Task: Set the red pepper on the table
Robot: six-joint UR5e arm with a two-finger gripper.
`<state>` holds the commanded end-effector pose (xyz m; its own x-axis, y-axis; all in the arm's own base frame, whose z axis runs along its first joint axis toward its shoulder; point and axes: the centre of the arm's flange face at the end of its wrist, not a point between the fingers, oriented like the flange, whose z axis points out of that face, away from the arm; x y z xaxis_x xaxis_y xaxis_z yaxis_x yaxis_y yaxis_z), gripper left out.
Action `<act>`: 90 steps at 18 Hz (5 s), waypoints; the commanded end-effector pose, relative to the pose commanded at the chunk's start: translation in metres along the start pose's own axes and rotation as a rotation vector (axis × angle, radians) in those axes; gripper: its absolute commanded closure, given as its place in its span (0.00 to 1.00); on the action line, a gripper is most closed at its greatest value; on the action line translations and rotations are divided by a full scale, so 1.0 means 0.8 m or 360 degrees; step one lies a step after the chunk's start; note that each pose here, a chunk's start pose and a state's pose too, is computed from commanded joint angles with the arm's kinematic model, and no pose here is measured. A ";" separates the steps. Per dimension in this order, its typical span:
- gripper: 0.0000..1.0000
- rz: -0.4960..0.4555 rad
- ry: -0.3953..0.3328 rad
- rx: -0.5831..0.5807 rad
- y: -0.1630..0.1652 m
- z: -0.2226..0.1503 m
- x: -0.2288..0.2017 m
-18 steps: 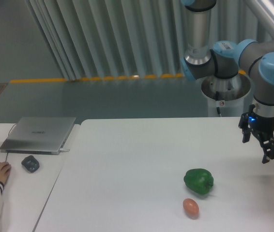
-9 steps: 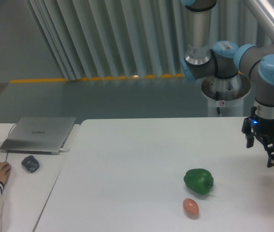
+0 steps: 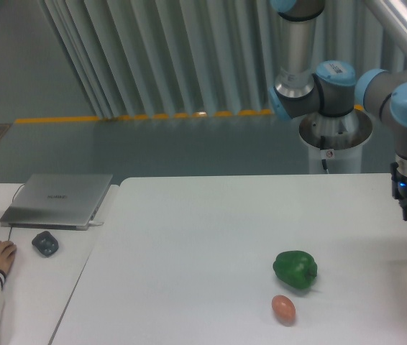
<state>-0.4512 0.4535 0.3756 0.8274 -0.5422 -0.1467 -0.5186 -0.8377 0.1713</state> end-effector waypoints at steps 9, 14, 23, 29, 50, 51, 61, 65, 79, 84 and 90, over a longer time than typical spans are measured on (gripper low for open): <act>0.00 0.0054 0.0030 -0.0189 0.046 0.040 -0.022; 0.00 0.0031 -0.0034 -0.0193 0.049 0.047 -0.035; 0.00 0.0039 0.0031 -0.0197 0.043 0.080 -0.033; 0.00 0.0030 0.0070 -0.0203 0.041 0.095 -0.030; 0.00 -0.0023 0.0100 -0.0207 0.040 0.110 -0.030; 0.00 -0.0023 0.0103 -0.0207 0.040 0.111 -0.029; 0.30 -0.0043 0.0139 -0.0205 0.039 0.115 -0.025; 0.34 -0.0071 0.0163 -0.0204 0.039 0.111 -0.027; 0.41 -0.0110 0.0240 -0.0138 0.048 0.077 -0.042; 0.41 -0.0171 0.0279 -0.0031 0.059 0.060 -0.046; 0.41 -0.0189 0.0308 0.0055 0.056 0.031 -0.048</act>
<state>-0.5117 0.4355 0.3649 0.9073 -0.4197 0.0265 -0.4194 -0.8984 0.1299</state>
